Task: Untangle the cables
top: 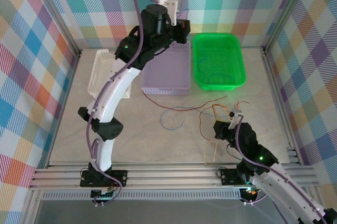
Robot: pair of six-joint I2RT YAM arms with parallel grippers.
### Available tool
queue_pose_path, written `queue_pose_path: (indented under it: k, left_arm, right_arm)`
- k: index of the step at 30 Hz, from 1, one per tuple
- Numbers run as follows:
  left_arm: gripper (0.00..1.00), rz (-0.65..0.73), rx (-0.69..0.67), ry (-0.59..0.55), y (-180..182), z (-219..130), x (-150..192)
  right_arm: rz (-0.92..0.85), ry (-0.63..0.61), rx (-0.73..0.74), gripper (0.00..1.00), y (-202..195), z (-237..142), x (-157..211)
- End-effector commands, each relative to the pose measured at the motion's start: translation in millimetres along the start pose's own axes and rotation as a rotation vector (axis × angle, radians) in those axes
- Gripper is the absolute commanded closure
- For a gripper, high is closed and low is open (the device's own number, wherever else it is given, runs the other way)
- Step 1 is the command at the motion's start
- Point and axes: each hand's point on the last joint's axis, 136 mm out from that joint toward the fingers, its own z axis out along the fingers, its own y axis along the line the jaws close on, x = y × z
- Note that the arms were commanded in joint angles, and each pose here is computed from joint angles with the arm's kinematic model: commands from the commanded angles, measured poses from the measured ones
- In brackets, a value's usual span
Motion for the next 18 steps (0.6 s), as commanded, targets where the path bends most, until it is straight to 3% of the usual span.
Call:
queue_pose_path:
  k: [1,18]
  left_arm:
    - [1.00,0.002,0.108,-0.077,-17,14,-16]
    - [1.00,-0.082,0.137,-0.243,9,147,30]
  right_arm:
    - [-0.011,0.013,0.027,1.00,-7,-7,4]
    - [-0.007,0.057,-0.098,1.00,20,-7,3]
